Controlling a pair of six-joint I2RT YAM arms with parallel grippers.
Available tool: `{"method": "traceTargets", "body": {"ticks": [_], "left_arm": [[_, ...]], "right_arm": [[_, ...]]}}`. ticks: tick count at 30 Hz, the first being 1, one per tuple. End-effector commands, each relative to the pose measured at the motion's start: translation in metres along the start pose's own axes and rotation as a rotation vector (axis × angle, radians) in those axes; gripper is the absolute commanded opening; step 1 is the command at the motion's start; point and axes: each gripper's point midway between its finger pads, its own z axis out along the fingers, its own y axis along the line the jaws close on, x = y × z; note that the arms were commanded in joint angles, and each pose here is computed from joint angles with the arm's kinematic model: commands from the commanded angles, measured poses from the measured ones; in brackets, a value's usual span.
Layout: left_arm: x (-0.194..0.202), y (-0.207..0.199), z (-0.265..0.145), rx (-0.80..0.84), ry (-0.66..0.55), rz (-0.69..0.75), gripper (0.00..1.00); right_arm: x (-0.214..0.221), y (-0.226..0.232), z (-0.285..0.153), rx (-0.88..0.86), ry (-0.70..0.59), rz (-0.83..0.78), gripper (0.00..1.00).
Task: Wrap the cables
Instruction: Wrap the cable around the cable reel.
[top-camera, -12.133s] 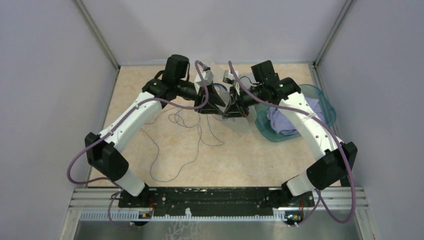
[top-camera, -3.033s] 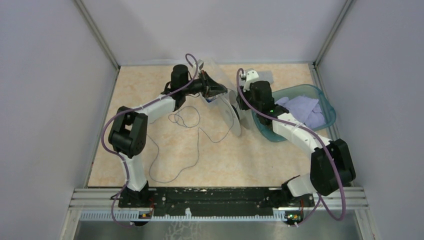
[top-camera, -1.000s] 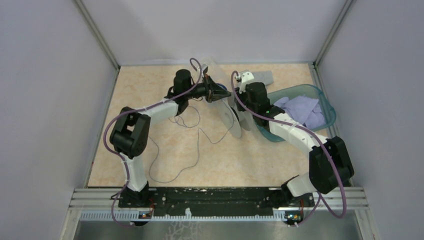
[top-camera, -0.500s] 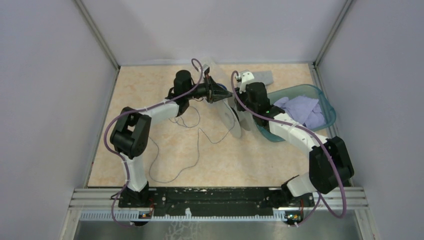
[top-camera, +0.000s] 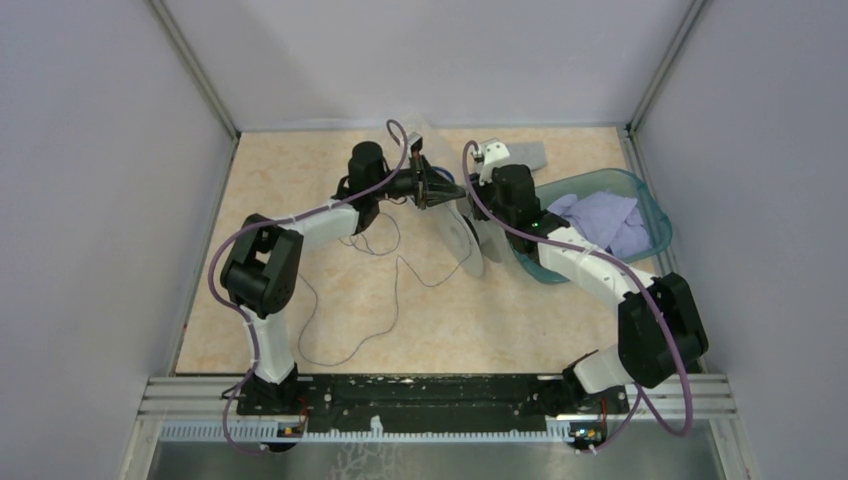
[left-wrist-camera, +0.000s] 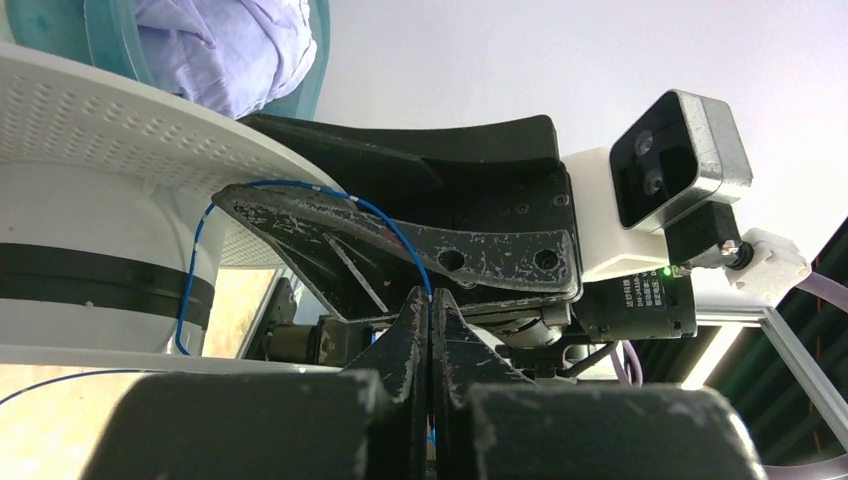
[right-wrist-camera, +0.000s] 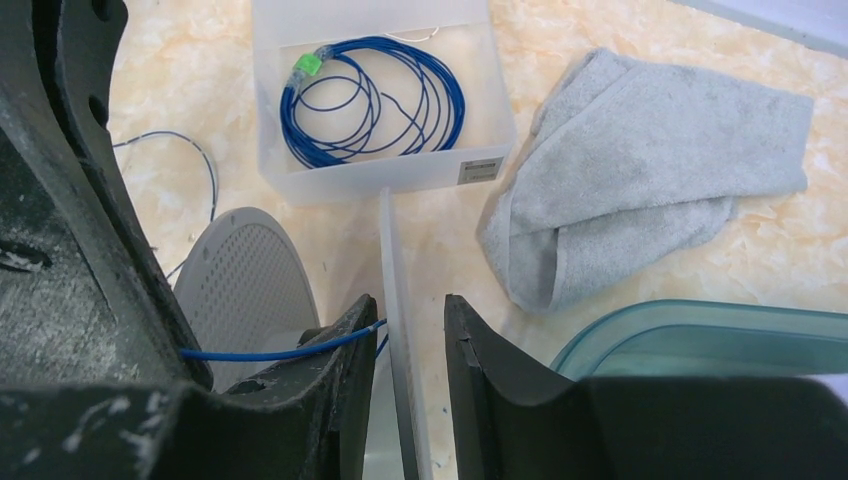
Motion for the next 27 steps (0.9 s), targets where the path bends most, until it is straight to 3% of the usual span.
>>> {"method": "traceTargets", "body": {"ticks": [1, 13, 27], "left_arm": [[0.010, 0.000, 0.001, 0.021, 0.039, -0.012, 0.00], [0.022, 0.008, 0.010, 0.039, 0.082, -0.065, 0.00], [0.024, 0.000, 0.007, 0.072, 0.075, -0.080, 0.00]], "right_arm": [[-0.023, -0.002, -0.008, 0.005, -0.090, 0.021, 0.32], [-0.011, -0.002, -0.005, 0.004, -0.094, 0.019, 0.34], [-0.024, -0.009, -0.020, -0.026, -0.183, 0.072, 0.35]]}}
